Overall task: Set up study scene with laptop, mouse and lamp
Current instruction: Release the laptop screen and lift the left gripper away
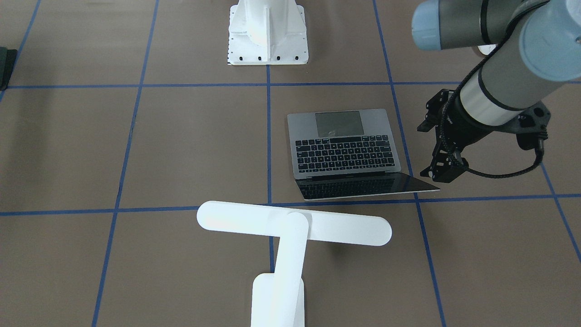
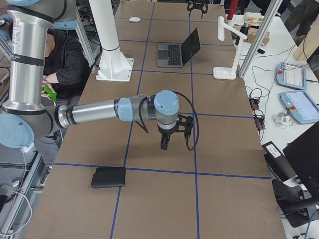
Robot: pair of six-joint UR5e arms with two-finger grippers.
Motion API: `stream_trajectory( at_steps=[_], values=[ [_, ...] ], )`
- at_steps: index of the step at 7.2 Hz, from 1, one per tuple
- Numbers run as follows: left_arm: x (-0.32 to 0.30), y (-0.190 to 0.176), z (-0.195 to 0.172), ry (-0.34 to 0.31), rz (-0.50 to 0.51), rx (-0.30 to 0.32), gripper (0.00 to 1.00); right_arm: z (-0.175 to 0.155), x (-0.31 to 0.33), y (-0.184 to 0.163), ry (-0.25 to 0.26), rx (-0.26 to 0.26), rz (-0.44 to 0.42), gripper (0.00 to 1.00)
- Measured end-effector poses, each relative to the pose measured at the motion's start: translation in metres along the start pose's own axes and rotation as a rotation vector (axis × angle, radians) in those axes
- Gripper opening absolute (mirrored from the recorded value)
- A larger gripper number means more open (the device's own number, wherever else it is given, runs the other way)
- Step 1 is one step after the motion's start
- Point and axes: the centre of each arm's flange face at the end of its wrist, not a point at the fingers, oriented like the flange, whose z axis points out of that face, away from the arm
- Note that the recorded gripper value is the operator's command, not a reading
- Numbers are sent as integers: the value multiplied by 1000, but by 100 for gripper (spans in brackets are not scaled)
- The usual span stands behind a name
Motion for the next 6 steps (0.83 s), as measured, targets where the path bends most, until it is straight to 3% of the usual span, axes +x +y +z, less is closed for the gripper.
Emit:
stream_trajectory(
  at_steps=[3,5,6],
  values=[
    [-40,-18,-19,73,219,52,100,19,31,16,46,-44,-131,100],
    [-47,-17,-27,103,311,90,100,52,75,26,29,-131,-321,100],
    [-49,-15,-31,120,349,111,100,66,92,33,-4,-170,-354,100]
  ],
)
